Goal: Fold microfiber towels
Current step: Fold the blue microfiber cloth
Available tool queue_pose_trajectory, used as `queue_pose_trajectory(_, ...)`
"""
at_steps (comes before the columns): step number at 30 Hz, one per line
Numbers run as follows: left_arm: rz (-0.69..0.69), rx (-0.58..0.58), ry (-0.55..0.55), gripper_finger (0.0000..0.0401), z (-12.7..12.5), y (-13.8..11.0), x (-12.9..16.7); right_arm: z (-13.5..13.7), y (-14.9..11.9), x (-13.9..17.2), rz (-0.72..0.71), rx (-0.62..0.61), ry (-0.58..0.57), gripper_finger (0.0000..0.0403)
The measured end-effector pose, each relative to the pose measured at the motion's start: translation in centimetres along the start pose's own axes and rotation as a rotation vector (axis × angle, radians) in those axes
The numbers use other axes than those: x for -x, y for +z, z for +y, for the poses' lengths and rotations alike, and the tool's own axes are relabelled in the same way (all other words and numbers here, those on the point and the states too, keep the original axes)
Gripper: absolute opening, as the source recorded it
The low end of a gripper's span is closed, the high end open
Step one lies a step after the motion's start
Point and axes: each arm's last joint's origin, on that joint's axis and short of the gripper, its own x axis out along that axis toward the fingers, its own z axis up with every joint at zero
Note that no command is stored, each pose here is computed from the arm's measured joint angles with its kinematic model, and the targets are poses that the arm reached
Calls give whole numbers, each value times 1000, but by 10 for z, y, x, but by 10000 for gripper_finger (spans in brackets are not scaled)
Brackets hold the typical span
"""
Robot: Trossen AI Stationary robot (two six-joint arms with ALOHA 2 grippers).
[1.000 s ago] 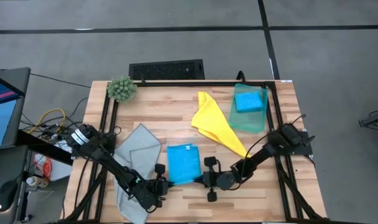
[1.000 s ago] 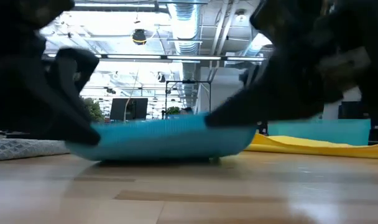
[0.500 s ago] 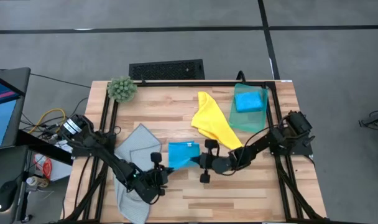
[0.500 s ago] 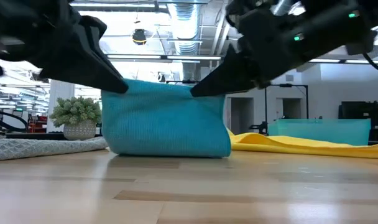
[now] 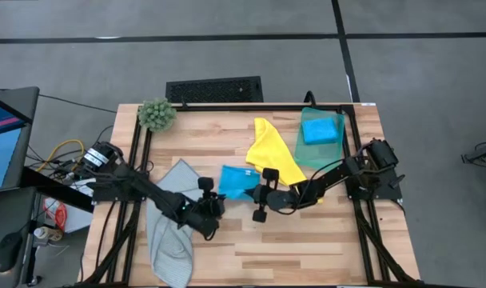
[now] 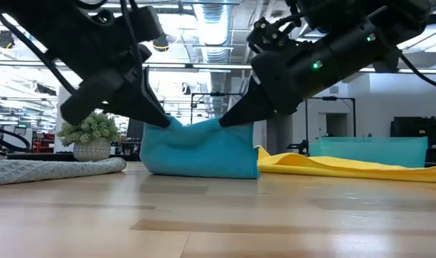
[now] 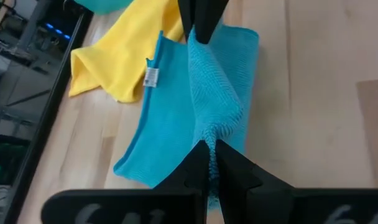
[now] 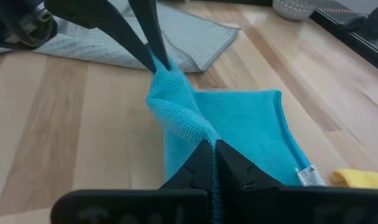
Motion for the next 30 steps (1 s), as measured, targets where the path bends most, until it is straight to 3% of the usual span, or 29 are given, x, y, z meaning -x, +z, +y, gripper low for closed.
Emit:
queue_pose_trajectory(4,10,18,-42,9,3,2,-2,1,0,2,5,-21,5,26)
queue_pose_trajectory(10,5,88,-150,9,-9,1,9,30,-4,19,4,-20,89,17)
queue_pose_trajectory(22,-165,290,-369,9,-44,20,52,90,-14,67,-18,-223,289,15)
queue_pose_trajectory(30,-174,280,-331,9,-42,25,55,97,10,66,-43,-155,218,15)
